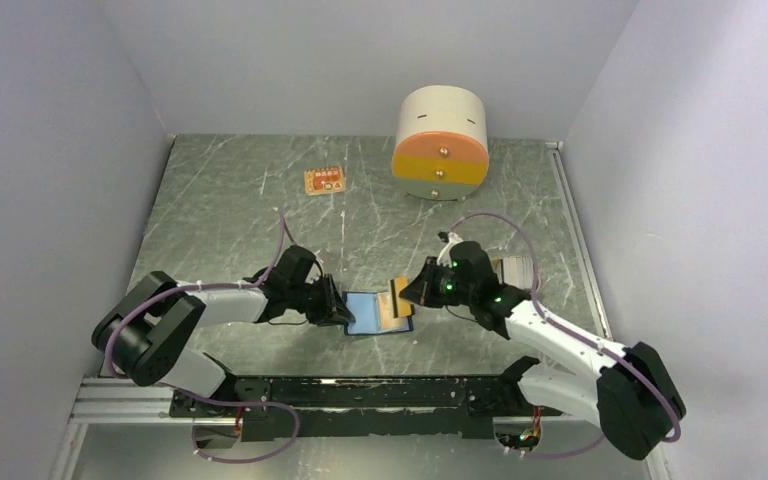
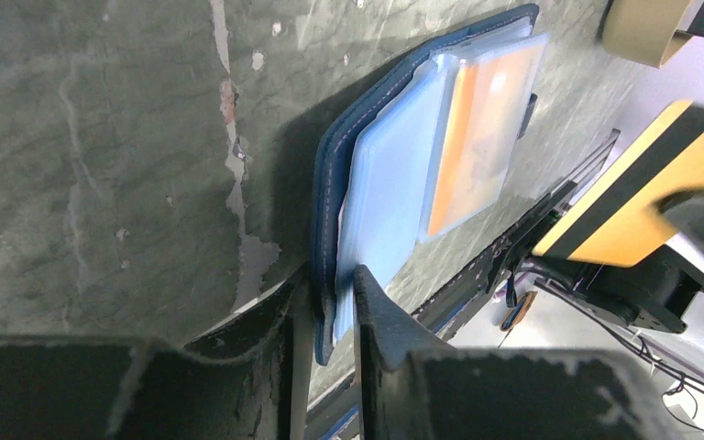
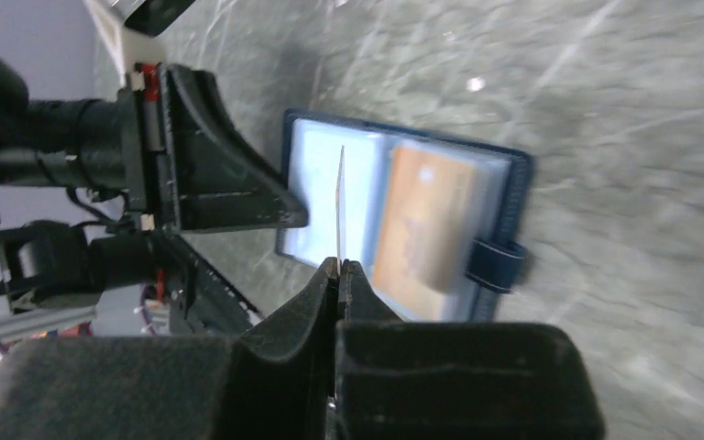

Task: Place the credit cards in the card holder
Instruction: Insert the credit card into the card holder.

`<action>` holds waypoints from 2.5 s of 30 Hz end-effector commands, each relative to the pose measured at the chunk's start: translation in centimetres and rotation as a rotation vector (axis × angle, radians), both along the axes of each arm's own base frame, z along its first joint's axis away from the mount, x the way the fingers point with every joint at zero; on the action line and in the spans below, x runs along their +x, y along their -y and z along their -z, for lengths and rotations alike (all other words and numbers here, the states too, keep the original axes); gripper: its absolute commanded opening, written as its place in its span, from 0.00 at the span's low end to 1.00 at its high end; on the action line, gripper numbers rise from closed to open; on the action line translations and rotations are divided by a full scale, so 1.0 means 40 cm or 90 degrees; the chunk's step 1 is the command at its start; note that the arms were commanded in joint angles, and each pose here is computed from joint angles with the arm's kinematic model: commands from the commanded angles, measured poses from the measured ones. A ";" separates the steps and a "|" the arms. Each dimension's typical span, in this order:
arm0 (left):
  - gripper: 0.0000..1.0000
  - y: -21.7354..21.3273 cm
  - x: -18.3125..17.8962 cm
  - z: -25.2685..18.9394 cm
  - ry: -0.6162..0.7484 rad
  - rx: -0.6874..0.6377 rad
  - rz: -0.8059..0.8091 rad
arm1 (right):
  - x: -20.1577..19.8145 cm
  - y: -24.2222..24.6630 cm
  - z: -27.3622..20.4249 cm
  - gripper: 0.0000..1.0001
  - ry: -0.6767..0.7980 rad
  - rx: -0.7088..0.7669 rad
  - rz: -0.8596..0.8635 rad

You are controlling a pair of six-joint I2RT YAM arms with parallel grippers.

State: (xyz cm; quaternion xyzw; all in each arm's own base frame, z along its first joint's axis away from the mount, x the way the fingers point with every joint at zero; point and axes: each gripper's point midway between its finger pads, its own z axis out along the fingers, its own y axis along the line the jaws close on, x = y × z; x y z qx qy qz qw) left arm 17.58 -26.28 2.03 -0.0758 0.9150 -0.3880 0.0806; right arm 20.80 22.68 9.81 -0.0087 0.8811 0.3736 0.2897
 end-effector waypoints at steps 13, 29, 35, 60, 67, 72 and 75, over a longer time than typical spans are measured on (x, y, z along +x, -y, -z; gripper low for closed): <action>0.27 -0.015 0.003 -0.002 0.023 0.008 -0.009 | 0.000 -0.116 0.070 0.00 0.039 0.082 -0.038; 0.18 -0.016 0.001 0.007 0.024 0.013 0.004 | -0.017 -0.121 0.165 0.00 -0.009 0.085 -0.039; 0.16 -0.015 0.003 0.009 0.023 0.016 0.004 | -0.038 -0.124 0.178 0.00 -0.032 0.106 -0.044; 0.14 -0.013 0.007 0.010 0.022 0.017 0.002 | -0.051 -0.111 0.167 0.01 -0.064 0.202 0.026; 0.11 -0.014 0.000 0.016 0.017 0.017 0.007 | -0.052 -0.109 0.155 0.01 -0.070 0.243 0.046; 0.11 -0.016 0.002 0.015 0.020 0.019 0.006 | -0.053 -0.109 0.155 0.00 -0.074 0.258 0.052; 0.11 -0.015 0.000 0.019 0.016 0.018 0.007 | -0.052 -0.113 0.157 0.01 -0.078 0.259 0.051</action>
